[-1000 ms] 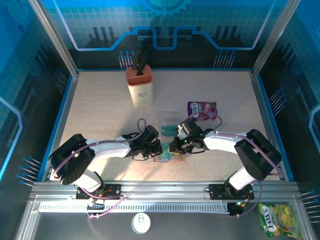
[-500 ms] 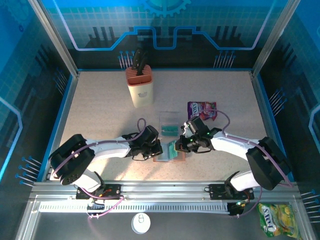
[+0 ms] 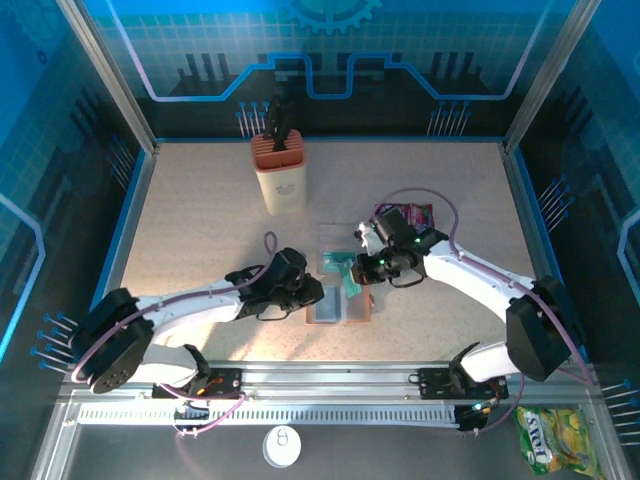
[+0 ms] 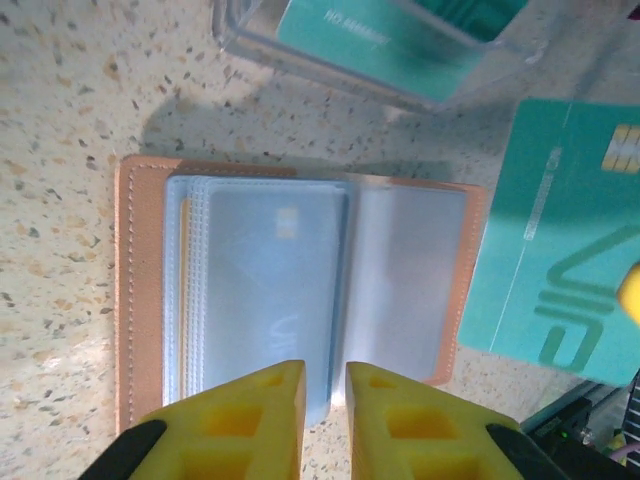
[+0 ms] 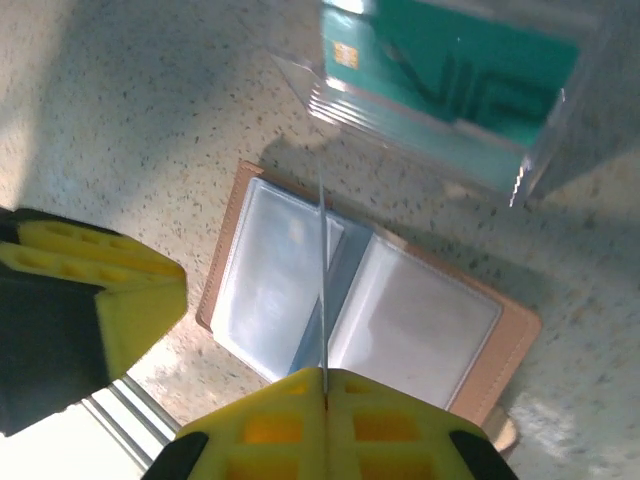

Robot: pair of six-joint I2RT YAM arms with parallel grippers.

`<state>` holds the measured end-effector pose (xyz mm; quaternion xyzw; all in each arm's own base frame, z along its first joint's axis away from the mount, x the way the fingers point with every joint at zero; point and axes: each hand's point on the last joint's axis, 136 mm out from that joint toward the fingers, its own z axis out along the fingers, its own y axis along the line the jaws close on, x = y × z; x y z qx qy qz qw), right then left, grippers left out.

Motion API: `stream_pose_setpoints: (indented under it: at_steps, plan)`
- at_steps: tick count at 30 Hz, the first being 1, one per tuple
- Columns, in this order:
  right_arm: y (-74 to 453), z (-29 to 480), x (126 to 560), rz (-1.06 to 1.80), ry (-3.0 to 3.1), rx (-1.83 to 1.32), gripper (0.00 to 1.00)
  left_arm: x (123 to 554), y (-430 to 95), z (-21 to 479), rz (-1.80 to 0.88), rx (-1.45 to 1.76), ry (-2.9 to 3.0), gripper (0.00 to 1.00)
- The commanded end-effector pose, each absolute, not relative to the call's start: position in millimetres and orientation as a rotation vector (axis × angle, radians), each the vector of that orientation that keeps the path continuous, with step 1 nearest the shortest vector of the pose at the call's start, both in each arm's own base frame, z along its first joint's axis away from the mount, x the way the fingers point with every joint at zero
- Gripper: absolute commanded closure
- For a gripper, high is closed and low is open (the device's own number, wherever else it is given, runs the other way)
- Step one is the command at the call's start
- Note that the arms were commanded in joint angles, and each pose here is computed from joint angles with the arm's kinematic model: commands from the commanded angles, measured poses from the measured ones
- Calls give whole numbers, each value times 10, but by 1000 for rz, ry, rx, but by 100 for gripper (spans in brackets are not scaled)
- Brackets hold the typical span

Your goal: Take the credit cards out of the card holder

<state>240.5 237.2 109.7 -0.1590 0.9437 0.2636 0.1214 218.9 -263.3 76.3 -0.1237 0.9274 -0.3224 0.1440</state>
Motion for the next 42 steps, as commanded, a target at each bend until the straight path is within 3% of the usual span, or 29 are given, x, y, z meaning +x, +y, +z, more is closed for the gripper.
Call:
stream_pose_setpoints:
  at_steps: [1,6,10,16,20,42]
  plan:
    - [2236,1098,2427,610,2734,-740,100,2195,-2425,844,-833,-307,2628,76]
    - [2168,1153,2571,439,2614,-1038,100,2227,-2186,1148,-741,-206,2532,64]
    - [2124,1106,2677,327,2564,-1248,100,2255,-2030,1427,-745,-149,2418,46]
    - [2136,1028,2762,255,2477,-1538,100,2245,-1843,1758,-730,-65,2283,27]
    - [2192,1051,2798,255,2396,-1694,100,2203,-1791,1848,-704,5,2260,19]
    - [2549,1105,3229,324,2323,-1928,98,2131,-1611,1810,-700,-127,2257,16]
